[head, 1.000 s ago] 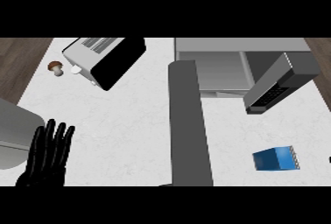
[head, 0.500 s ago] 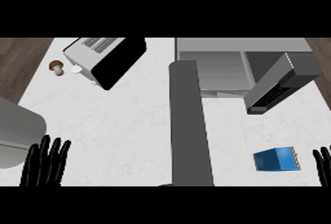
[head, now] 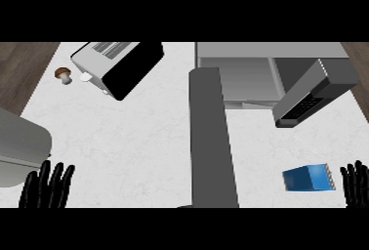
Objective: Pick up the milk, place it into the microwave and close the microwave
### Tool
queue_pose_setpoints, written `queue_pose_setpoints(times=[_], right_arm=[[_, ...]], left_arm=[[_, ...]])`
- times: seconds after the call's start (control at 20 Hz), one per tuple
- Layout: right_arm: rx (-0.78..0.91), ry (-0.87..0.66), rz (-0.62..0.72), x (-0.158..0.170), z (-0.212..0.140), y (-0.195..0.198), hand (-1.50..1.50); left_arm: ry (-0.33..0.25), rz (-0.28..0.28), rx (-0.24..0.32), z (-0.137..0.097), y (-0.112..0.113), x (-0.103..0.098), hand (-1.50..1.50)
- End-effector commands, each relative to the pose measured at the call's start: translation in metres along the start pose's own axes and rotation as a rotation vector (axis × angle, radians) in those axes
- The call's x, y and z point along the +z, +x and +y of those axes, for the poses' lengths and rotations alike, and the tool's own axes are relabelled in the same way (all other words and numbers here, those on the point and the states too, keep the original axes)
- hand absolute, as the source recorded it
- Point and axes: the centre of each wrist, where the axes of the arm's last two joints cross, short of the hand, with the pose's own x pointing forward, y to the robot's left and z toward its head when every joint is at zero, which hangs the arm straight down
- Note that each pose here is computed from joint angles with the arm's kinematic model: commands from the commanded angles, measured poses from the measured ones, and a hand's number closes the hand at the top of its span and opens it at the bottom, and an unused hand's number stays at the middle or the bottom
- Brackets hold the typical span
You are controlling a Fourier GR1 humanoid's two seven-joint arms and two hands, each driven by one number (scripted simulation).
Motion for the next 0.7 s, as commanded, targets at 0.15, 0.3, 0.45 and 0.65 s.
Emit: queue_pose_setpoints(times=[0.15,0.3,0.45,0.65], right_arm=[[0.033,0.000,0.010,0.005,-0.016,-0.037,-1.50],[0.021,0.004,0.002,-0.012,-0.020,-0.059,-1.50],[0.033,-0.006,-0.025,0.006,-0.001,-0.071,-1.50],[0.040,0.015,-0.002,-0.005,-0.012,-0.093,-1.50]], left_arm=[[0.003,-0.003,-0.022,-0.007,-0.021,0.008,-1.50],[0.005,0.003,-0.008,-0.006,-0.012,0.003,-1.50],[0.000,-0.010,-0.012,0.008,-0.003,0.026,-1.50],[-0.006,0.009,-0.008,-0.001,-0.008,0.021,-1.50]])
